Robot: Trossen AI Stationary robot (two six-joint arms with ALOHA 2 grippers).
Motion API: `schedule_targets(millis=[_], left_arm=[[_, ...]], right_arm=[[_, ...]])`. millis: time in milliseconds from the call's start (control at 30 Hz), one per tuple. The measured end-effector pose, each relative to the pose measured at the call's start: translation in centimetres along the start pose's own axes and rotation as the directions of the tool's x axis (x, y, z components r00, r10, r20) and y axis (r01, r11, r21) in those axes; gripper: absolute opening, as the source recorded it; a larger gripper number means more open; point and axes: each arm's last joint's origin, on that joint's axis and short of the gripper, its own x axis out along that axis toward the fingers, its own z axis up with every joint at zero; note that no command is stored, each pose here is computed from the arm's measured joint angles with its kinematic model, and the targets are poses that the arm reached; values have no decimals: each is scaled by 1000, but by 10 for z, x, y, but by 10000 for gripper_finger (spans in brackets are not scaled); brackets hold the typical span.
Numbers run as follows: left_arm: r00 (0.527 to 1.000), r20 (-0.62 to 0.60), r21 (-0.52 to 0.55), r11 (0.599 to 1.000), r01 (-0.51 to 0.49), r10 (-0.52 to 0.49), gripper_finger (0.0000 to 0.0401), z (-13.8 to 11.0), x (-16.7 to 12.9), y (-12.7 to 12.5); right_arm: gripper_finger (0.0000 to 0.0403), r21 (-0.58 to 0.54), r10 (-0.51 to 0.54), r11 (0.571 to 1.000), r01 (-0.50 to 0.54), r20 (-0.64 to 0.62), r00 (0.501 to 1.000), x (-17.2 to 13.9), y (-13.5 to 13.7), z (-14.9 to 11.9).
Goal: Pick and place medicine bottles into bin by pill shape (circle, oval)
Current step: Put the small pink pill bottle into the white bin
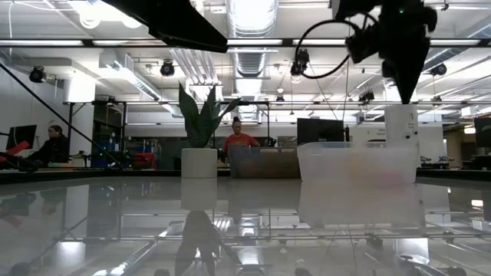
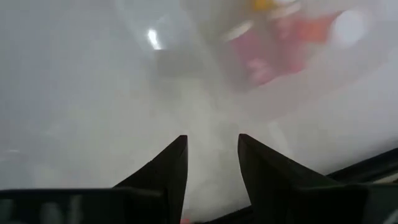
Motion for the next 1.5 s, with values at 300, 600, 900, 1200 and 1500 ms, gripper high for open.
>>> schedule_targets(millis=[300, 600, 900, 1200, 1500], left_arm=[[999, -2, 7, 999, -46, 46, 233, 0, 0, 2], [998, 5, 22, 998, -60, 60, 233, 3, 0, 3], [998, 28, 12, 998, -63, 63, 233, 5, 0, 3], [997, 51, -1, 998, -66, 66, 233, 7, 0, 4], [985, 154, -39, 996, -75, 80, 233, 18, -1, 5]], right_arm=[[132, 175, 132, 977, -125, -32, 991, -4, 50, -29], [132, 275, 145, 956, -104, -132, 981, 3, 100, -71], [165, 447, 195, 887, -116, -134, 972, 5, 143, -124], [248, 571, 179, 817, -79, -121, 976, 30, 178, -152], [256, 602, 127, 798, -20, -136, 983, 62, 198, -150]])
